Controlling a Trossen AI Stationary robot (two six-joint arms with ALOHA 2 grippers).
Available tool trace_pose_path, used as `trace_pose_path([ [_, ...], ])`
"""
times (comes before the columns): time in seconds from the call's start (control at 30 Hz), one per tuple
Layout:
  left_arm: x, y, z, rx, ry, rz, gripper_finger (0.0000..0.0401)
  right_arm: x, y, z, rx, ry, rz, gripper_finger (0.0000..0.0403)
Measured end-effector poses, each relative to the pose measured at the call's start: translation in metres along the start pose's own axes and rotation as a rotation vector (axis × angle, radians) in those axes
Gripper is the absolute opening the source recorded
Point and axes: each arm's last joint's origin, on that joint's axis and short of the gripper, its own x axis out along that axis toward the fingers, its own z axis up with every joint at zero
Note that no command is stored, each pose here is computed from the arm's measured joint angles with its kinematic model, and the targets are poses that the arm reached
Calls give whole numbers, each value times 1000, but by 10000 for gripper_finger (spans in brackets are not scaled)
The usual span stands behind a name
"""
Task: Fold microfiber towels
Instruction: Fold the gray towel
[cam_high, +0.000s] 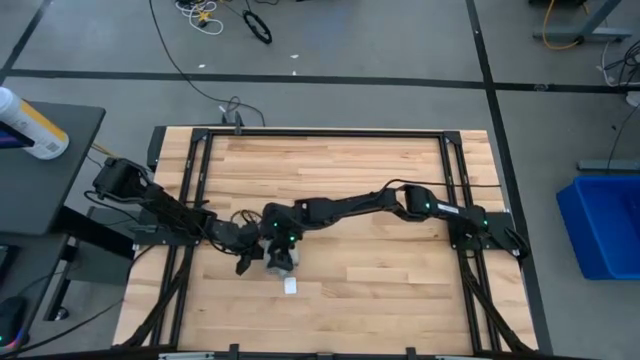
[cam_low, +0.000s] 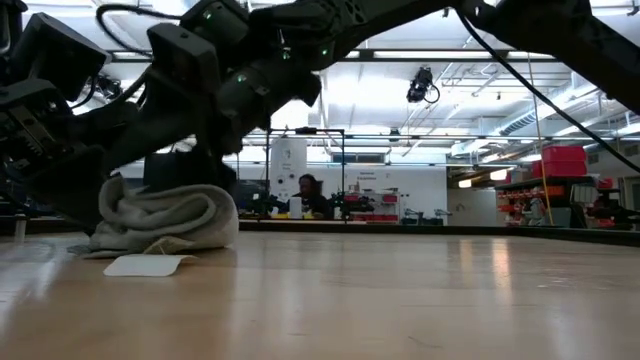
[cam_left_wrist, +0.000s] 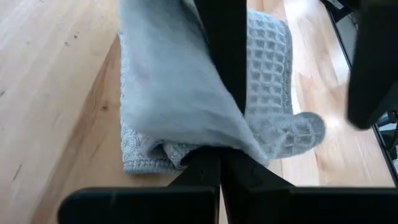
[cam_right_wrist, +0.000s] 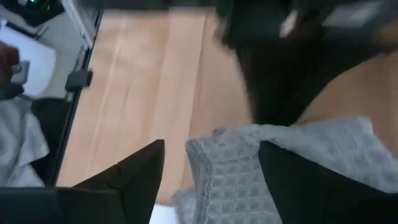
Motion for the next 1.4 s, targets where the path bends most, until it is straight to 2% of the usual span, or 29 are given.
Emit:
trace_pose_path([
  [0.1,0,0,0,0,0,0,0,-13,6,9,-19,-33,-4,264],
  [0.2,0,0,0,0,1,0,0,-22,13,14,-24,-52,5,224],
  [0.3,0,0,0,-1,1,-1,0,-23,15,14,-6,-46,10,152],
  [0.43,0,0,0,-12,-5,6,1,-19,21,11,-7,-30,4,26],
  [0.47,0,0,0,-11,-5,6,1,-17,24,9,-21,-30,-20,16],
  [0.73,0,0,0,-12,-4,4,1,-12,34,3,-64,6,-9,3],
  [0.93,0,0,0,-19,-7,4,6,9,7,-9,-48,42,-34,2],
  [1.1,-3,-2,1,-51,3,-24,39,27,-16,-20,-23,66,-2,1],
  [1.2,-5,-3,1,-71,22,-46,63,36,-23,-24,-19,70,37,1],
  [1.4,-15,-8,2,-109,98,-117,103,39,-26,-26,-42,65,27,1],
])
